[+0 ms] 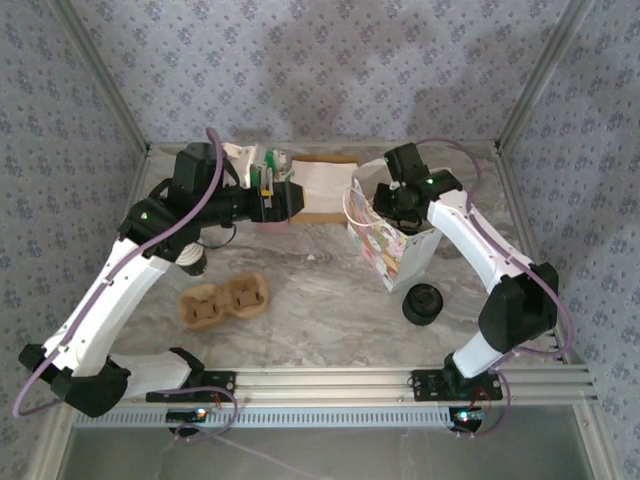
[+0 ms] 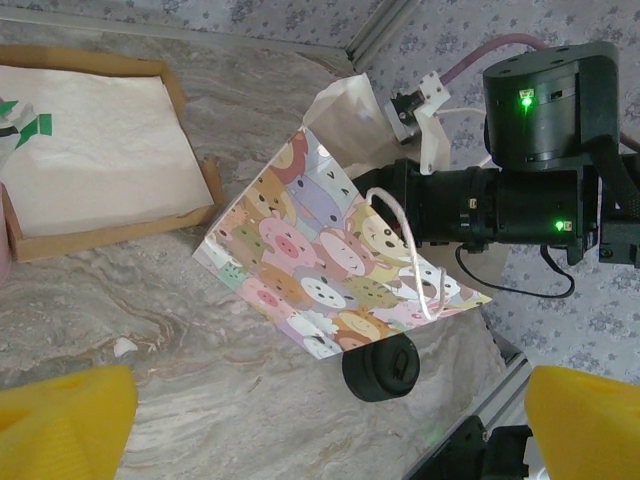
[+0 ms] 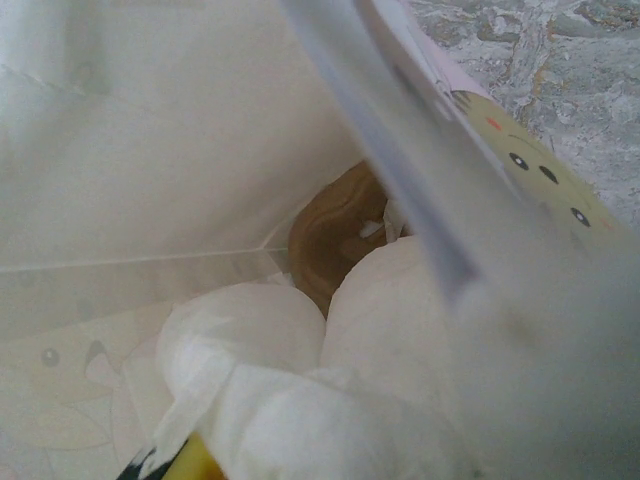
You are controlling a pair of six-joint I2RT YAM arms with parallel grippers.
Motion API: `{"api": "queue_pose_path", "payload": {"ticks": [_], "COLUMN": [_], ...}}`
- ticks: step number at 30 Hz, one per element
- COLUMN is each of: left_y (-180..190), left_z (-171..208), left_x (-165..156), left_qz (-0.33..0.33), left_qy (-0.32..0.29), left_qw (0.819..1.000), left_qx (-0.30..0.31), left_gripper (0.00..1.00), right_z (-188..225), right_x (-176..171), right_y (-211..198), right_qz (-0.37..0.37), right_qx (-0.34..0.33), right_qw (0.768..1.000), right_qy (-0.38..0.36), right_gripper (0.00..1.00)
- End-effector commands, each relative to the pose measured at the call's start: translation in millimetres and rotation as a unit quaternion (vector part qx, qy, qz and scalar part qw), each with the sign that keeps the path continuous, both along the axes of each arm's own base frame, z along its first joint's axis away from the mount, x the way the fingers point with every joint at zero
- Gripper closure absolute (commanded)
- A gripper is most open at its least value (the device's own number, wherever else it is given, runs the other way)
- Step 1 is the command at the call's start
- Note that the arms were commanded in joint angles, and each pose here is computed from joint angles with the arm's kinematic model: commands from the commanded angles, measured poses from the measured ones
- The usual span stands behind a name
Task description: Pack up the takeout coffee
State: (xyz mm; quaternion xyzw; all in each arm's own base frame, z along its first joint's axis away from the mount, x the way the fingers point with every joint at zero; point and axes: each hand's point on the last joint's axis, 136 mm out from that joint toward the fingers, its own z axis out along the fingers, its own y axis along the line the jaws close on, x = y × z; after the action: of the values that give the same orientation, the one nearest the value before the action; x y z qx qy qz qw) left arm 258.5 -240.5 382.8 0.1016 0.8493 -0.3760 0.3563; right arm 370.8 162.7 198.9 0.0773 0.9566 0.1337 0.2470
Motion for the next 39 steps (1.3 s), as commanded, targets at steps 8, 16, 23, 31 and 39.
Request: {"api": "queue_pose_path", "payload": {"ticks": [8, 16, 23, 31, 39], "left_y": [3.3, 4.7, 6.6, 15.1, 17.0], "left_z": [13.1, 13.6, 12.2, 3.0, -37.6], "left_x": [-1.2, -2.7, -2.4, -3.3, -4.1], "left_qz": [0.003, 0.004, 0.009, 0.028, 0.042], "left_qy": [-0.018, -0.019, -0.020, -0.019, 0.024], "left_qw": [1.000, 1.000, 1.000, 0.999, 0.999], "left_qx": [-0.018, -0.019, -0.017, -0.010, 0.008], "left_gripper": [0.01, 0.01, 0.01, 0.01, 0.04], "right_z": [16.1, 49.9, 93.5, 144.4, 189.1], "right_x": [-7.6, -13.5, -20.2, -41.6, -54.9], "right_y": [-7.9, -10.6, -8.6, -7.7, -46.1], "right_qz": [0.010, 0.018, 0.034, 0.064, 0.044], "right_qx": [-0.046, -0.045, -0.027, 0.001, 0.015], "right_qw": [0.999, 0.998, 0.996, 0.990, 0.978], "right_qy": [-0.006, -0.030, -0.077, -0.129, -0.205], "right_gripper": [0.70, 0.54, 0.45, 0.29, 0.28]}}
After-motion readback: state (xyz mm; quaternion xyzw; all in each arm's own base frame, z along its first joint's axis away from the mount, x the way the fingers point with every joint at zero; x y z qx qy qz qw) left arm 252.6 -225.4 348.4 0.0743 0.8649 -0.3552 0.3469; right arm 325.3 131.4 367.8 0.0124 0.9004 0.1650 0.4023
